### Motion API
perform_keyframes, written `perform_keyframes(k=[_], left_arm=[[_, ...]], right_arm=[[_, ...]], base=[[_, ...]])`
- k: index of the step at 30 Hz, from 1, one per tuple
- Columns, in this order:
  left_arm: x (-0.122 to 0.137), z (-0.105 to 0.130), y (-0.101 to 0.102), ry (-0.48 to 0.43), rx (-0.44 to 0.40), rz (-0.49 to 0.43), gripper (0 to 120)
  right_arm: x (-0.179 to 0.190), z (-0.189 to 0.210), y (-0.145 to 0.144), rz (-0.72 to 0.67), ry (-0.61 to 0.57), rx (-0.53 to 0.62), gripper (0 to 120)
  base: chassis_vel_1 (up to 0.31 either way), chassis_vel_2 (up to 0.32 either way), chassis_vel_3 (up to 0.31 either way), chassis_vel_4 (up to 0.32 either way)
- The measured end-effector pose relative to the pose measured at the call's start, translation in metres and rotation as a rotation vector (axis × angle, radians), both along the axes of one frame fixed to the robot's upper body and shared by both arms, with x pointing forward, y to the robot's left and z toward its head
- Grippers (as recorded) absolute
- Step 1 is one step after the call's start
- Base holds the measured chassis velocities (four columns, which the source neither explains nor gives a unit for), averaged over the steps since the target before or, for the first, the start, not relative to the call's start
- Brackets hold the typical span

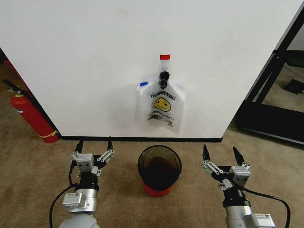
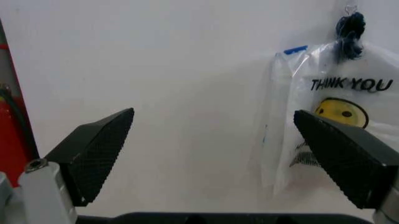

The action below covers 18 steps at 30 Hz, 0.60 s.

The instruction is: Pick up the garbage bag from the wall and place it over the trash bin.

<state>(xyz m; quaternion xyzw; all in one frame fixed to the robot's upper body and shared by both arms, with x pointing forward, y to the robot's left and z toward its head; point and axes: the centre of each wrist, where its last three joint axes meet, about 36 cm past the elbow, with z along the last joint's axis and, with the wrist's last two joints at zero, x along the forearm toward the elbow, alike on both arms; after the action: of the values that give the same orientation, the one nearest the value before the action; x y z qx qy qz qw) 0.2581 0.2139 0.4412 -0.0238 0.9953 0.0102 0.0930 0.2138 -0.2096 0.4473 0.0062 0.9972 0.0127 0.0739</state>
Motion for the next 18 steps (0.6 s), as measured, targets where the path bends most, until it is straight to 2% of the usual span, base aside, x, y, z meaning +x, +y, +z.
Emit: perform_keyframes(k=[7, 10, 12, 14, 15, 18], left_arm=[[-0.002, -0.004, 0.002, 0.011, 0.002, -0.009, 100], [-0.004, -0.008, 0.000, 0.021, 0.003, -0.010, 100], [-0.007, -0.011, -0.001, 0.029, 0.005, -0.008, 100], [-0.011, -0.011, -0.001, 0.032, 0.009, -0.006, 100], [-0.011, -0.011, -0.001, 0.032, 0.009, -0.006, 100], [-0.013, -0.011, 0.000, 0.030, 0.014, -0.002, 100]], right_arm=[[0.001, 0.000, 0.002, 0.016, -0.001, -0.009, 100], [0.004, 0.000, 0.003, 0.029, 0.003, 0.020, 100], [0.008, 0.001, 0.004, 0.054, 0.004, 0.069, 100], [0.015, 0.004, 0.005, 0.107, 0.010, 0.170, 100], [0.015, 0.004, 0.005, 0.107, 0.010, 0.170, 100], [0.033, 0.000, 0.003, 0.231, 0.016, 0.348, 100]], base=[[0.000, 0.000, 0.000, 0.000], [0.000, 0.000, 0.000, 0.000], [0.000, 0.000, 0.000, 0.000], [0.000, 0.000, 0.000, 0.000], [0.000, 0.000, 0.000, 0.000], [0.000, 0.000, 0.000, 0.000]])
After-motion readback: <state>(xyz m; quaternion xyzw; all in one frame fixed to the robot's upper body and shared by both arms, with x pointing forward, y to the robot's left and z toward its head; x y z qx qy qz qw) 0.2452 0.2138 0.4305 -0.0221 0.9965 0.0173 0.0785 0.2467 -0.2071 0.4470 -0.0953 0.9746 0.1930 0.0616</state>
